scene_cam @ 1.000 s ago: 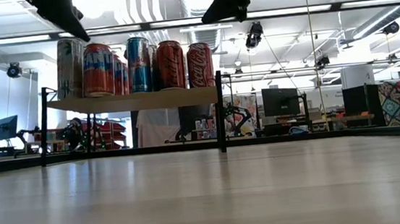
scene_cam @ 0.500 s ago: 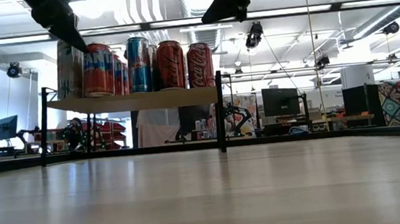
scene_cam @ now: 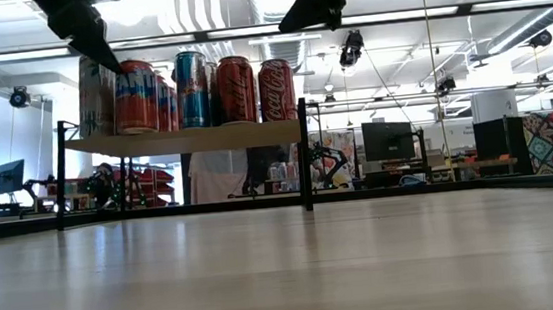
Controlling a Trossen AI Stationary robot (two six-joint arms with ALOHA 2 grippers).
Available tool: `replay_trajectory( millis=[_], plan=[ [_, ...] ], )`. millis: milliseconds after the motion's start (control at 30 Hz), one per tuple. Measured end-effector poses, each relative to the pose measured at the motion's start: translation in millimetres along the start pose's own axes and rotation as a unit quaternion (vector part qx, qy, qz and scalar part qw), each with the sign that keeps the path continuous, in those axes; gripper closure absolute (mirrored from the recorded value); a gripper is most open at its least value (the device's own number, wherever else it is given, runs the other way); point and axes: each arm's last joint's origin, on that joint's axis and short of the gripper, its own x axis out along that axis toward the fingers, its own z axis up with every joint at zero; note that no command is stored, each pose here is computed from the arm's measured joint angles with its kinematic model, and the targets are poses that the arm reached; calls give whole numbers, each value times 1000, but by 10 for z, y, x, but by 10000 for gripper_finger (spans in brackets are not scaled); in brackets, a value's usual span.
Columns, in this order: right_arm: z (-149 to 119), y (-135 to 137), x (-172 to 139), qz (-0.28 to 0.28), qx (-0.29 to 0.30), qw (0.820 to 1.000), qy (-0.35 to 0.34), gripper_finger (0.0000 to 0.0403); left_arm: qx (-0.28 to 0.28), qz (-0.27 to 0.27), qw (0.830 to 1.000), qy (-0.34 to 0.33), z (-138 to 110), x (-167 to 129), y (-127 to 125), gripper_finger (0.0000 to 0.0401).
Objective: Place canned beverage on shelf
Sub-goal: Adjust the red soda can on the shelf
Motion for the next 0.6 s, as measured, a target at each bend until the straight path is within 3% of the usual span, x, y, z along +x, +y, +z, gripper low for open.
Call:
replay_trajectory(
  millis=[600],
  plan=[
    [0, 1, 0, 0, 1, 1000, 0, 394, -13, 10, 1000, -4, -19, -39, 19, 401]
  ],
)
